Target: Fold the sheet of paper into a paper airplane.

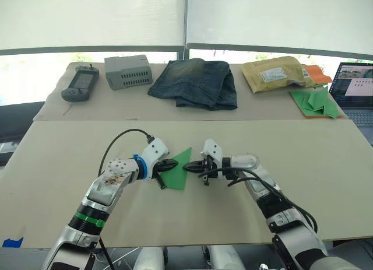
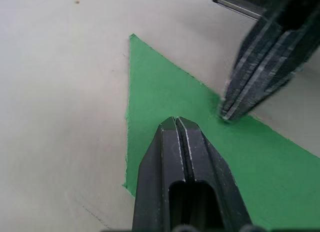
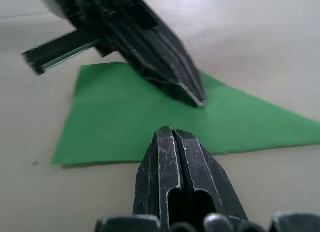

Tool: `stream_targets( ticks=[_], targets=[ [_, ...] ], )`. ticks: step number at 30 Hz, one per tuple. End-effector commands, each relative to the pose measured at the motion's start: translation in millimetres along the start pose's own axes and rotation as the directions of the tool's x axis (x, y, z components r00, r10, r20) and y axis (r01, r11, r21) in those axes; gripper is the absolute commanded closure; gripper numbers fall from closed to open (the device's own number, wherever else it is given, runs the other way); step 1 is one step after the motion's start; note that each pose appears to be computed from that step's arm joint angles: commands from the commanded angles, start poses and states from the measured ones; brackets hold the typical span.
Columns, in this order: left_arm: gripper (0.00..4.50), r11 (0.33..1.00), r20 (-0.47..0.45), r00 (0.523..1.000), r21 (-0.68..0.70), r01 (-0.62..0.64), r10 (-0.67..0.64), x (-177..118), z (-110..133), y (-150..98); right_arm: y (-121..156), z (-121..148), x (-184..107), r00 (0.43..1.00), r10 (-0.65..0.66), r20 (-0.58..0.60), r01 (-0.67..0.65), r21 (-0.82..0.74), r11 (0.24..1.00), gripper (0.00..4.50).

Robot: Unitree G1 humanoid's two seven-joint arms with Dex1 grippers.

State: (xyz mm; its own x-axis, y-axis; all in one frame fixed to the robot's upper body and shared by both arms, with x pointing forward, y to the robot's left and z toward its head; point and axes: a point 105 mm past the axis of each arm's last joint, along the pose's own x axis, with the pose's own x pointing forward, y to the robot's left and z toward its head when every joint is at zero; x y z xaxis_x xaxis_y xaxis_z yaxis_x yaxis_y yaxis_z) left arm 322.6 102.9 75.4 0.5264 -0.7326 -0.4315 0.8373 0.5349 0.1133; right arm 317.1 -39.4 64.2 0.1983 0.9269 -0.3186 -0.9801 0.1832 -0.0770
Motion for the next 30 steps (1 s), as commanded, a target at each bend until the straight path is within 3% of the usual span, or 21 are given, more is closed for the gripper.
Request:
stream_targets(
  ticks=[1, 15, 23, 27, 30],
  targets=[
    [4.48, 1.000, -0.053, 0.999, -0.022, 0.012, -0.014, 2, -15, -6, 26, -23, 1, 0.996, 0.076, -0.055, -0.071, 0.083, 0.994, 4.50],
    [4.48, 0.999, -0.065, 0.997, -0.034, 0.037, -0.039, 2, -21, -12, 79, -31, 0, 0.966, 0.207, -0.155, -0.191, 0.112, 0.975, 4.50],
    [4.48, 0.999, -0.060, 0.998, -0.040, 0.028, -0.031, 4, -19, -9, 26, 35, -22, 0.998, -0.052, 0.025, 0.051, 0.047, 0.998, 4.50],
    [4.48, 0.999, -0.055, 0.998, -0.037, 0.028, -0.030, 7, -17, -7, 2, 34, -19, 0.988, -0.157, 0.003, 0.157, 0.033, 0.987, 4.50],
    [4.48, 0.999, -0.051, 0.998, -0.034, 0.027, -0.029, 8, -15, -6, 2, 24, -10, 0.988, -0.154, -0.034, 0.155, 0.026, 0.988, 4.50]
  ],
)
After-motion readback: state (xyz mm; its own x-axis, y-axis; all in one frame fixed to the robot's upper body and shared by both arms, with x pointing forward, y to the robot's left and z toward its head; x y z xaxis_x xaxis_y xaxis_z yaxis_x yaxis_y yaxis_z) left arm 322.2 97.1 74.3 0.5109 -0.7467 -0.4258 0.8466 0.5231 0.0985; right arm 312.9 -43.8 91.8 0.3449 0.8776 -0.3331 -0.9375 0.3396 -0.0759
